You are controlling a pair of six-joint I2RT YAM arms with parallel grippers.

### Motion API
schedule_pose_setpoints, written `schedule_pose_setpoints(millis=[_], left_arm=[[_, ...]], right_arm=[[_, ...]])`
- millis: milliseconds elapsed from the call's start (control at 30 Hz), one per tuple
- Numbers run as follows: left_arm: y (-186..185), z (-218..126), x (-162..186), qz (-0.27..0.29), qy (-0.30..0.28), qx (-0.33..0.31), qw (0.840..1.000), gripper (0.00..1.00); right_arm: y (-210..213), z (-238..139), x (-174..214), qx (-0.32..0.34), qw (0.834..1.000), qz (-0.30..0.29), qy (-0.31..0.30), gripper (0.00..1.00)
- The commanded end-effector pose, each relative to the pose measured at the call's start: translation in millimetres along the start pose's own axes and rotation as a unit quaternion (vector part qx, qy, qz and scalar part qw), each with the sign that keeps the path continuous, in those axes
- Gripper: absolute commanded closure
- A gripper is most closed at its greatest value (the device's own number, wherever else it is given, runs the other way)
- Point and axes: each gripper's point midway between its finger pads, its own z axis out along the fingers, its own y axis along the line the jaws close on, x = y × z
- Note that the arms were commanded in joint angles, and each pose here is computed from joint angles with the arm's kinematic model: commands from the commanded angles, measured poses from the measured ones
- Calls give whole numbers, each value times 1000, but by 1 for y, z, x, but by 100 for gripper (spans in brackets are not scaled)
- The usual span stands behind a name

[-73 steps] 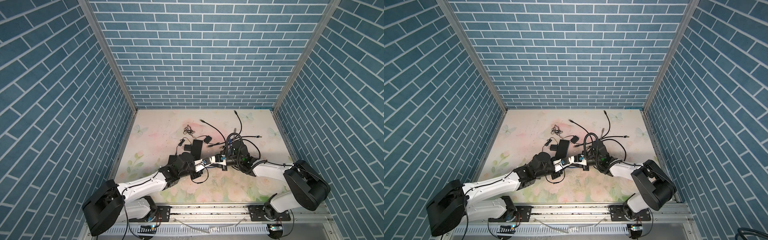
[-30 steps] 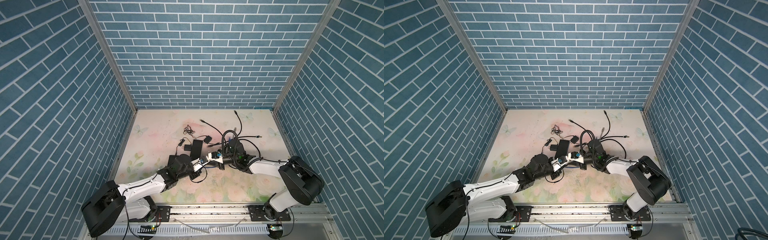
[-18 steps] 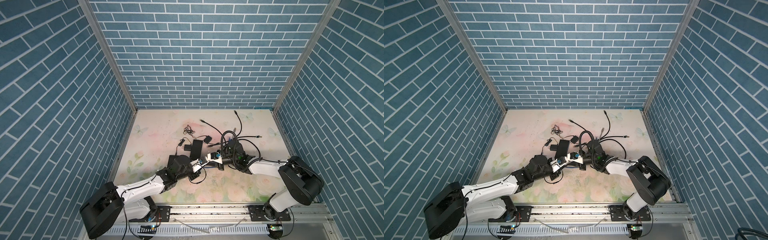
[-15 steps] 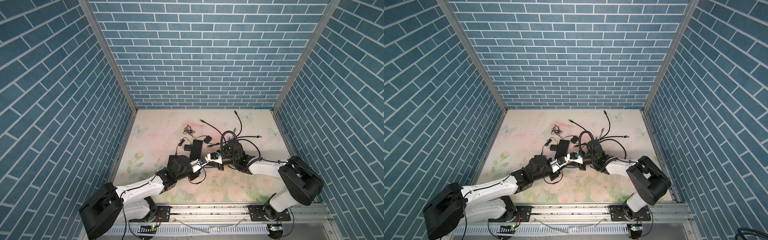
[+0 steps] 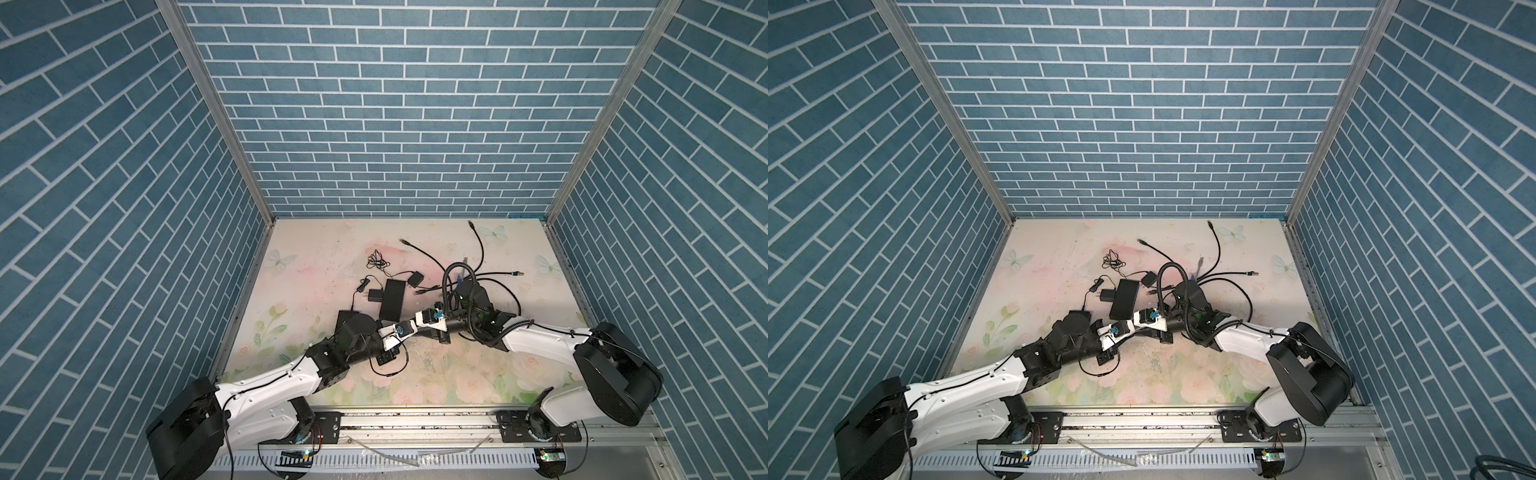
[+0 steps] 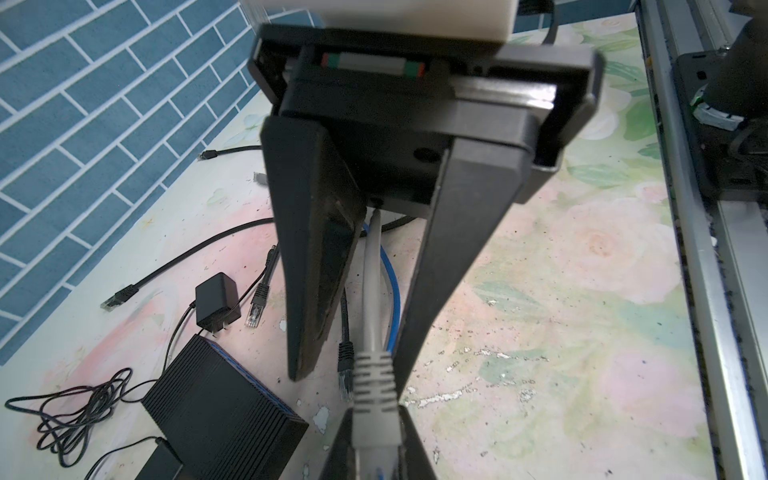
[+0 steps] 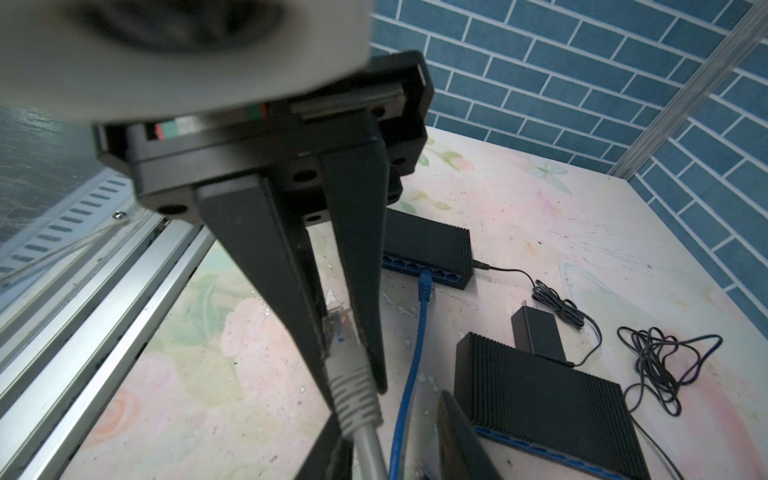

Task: Insert the plug into the switch port
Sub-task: 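Close the right gripper on the gray plug beside the left gripper, then open the left gripper and draw it back while the right holds the plug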

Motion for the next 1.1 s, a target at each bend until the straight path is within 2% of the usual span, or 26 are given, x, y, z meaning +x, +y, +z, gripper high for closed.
schedule_pose_setpoints(millis=[0,267,667,1067], left_arm=[[3,-1,13,24,31,-9,999,95],[3,-1,16,41,39,-8,998,95],[3,-5,8,41,18,-11,999,95],[2,-4,12,40,20,-10,999,95]], right_arm=[[18,-4,-19,-45,999,-15,-20,65],[24,-6,-24,-56,998,-14,-31,65],[9,4,-17,-43,999,-16,-27,67],[2,8,-24,-30,998,-16,-49,72]])
